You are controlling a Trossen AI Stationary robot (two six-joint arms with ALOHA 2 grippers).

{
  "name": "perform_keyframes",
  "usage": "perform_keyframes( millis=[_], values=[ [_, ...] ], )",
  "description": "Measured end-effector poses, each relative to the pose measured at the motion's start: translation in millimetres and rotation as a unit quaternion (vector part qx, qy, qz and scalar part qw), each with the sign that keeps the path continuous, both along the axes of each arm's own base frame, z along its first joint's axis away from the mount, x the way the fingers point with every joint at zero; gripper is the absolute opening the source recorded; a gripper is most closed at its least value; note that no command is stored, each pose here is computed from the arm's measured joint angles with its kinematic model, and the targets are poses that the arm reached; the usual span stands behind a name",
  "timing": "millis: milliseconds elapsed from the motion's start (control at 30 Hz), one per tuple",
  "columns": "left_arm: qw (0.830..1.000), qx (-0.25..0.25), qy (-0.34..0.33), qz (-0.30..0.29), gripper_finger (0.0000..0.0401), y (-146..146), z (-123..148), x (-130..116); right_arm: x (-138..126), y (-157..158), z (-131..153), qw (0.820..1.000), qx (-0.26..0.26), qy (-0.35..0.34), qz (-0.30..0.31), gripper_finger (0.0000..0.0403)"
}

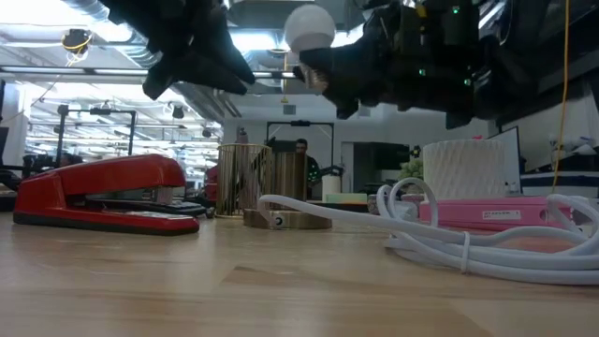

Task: Screw lightbulb
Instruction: Insert the white lightbulb into the gold lamp

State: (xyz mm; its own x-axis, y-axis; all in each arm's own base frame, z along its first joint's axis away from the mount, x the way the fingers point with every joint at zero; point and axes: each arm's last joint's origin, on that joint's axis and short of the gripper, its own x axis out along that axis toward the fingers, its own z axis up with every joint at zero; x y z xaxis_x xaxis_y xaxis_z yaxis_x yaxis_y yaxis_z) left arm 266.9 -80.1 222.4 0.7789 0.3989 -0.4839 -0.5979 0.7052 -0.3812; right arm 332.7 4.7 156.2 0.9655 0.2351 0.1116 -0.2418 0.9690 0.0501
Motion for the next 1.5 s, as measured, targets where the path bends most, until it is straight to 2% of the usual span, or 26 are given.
perform_keyframes(
  millis=[167,500,633,833,1033,1300,1500],
  values=[
    [1.0,0.004,0.004,-0.002,0.0081,-2.6,-9.0,6.8,8.8,4.7,-13.3,1.0,0.013,-0.001,0.0,0.0158],
    [0.999,0.03,0.009,-0.016,0.0081,-3.9,-11.5,11.0,24.9,4.3,-16.1,1.0,0.009,-0.013,-0.001,0.0158],
    [0.999,0.031,0.011,-0.016,0.0081,-3.8,-11.9,10.7,26.0,4.0,-27.1,1.0,0.013,0.006,-0.003,0.0158],
    [0.999,0.034,0.014,-0.017,0.0081,-3.7,-12.2,10.5,26.3,3.4,-29.0,1.0,0.02,0.01,-0.013,0.0158],
    [0.999,0.037,0.019,-0.018,0.0082,-3.6,-12.8,10.0,26.2,3.6,-29.2,0.999,0.051,0.018,-0.006,0.0158],
    [0.996,0.073,0.039,-0.041,0.0082,-3.5,-12.9,9.9,26.2,3.6,-29.6,0.998,0.051,0.02,-0.005,0.0158],
    [0.996,0.07,0.037,-0.039,0.0082,-3.6,-12.9,10.0,26.3,3.4,-29.7,0.998,0.051,0.02,-0.008,0.0158]
  ],
)
